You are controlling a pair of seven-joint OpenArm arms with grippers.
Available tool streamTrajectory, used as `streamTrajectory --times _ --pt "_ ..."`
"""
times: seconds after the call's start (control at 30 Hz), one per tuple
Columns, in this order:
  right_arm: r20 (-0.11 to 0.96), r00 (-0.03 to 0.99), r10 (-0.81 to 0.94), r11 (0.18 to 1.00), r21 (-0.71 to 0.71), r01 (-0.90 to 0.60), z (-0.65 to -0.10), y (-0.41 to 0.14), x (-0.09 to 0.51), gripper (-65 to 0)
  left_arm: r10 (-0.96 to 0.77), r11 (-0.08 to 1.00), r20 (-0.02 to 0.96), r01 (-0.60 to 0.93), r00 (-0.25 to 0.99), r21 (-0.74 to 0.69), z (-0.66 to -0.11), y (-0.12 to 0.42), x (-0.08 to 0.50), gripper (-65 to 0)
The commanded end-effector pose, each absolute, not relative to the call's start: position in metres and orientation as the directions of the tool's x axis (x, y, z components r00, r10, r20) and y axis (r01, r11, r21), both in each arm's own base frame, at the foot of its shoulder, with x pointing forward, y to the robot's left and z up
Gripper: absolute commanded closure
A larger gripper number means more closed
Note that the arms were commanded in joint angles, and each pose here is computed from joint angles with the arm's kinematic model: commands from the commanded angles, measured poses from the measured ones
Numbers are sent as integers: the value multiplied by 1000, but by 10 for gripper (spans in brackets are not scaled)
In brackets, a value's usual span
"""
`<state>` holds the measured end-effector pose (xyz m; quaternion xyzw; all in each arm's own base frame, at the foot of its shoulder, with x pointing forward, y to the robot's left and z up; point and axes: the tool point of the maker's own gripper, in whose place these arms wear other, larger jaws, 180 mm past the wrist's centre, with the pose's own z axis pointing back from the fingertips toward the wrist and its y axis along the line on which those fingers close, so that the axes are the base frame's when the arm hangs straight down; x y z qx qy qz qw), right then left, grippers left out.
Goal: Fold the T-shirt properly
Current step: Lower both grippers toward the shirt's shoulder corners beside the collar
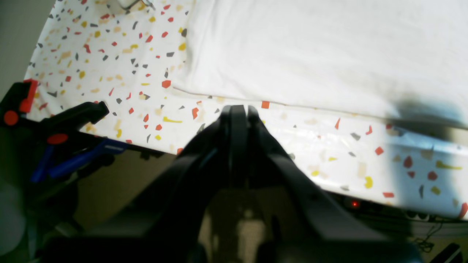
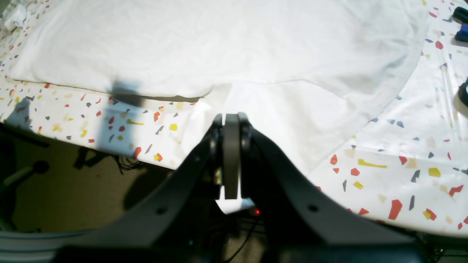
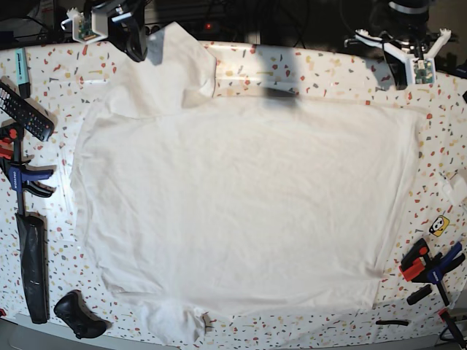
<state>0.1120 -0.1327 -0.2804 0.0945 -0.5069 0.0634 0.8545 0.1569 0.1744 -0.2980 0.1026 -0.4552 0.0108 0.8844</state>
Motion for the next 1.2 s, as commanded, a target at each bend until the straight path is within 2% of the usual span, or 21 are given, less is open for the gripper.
streamTrajectory --times 0.0,0.13,0.17,0.2,0.27,0.3,0.33,0.5,0.77,0.87,0.97,1.17 --pt "890 456 -2 975 103 -196 -270 -131 114 0 -91 975 822 -117 562 188 -289 176 158 0" --pt "877 479 -34 980 123 -155 -272 -129 112 0 -117 970 818 -113 563 216 -288 179 158 0" --pt "874 485 -37 981 125 -150 -273 -129 111 -40 -127 967 819 -113 559 227 -287 179 159 0" --pt "869 493 -37 981 126 -149 -274 -129 111 -99 -145 963 822 -112 551 244 -285 181 160 -29" --pt "856 515 -36 981 129 -146 -278 -129 108 -222 -170 957 824 -109 541 269 -282 182 161 -142" --pt "850 526 -34 981 129 -145 -280 -129 107 -257 -175 955 823 -109 541 275 -282 183 162 -173" --pt "839 543 -30 981 128 -144 -284 -129 106 -267 -176 954 819 -109 546 278 -283 183 162 -177" --pt "767 638 -62 986 148 -82 -302 -141 109 -267 -158 954 793 -116 589 276 -290 186 160 -177" --pt "753 642 -145 989 135 64 -296 -198 136 -267 -203 941 763 -93 614 325 -287 189 190 -188" --pt "755 639 -148 989 101 110 -293 -219 135 -267 -211 941 784 -94 584 324 -280 187 202 -218" --pt "756 638 -144 987 61 151 -294 -239 132 -267 -222 941 797 -90 562 326 -280 186 205 -220" --pt "695 668 -264 962 144 231 -327 -258 119 -267 -259 921 754 -80 604 381 -299 194 204 -220"
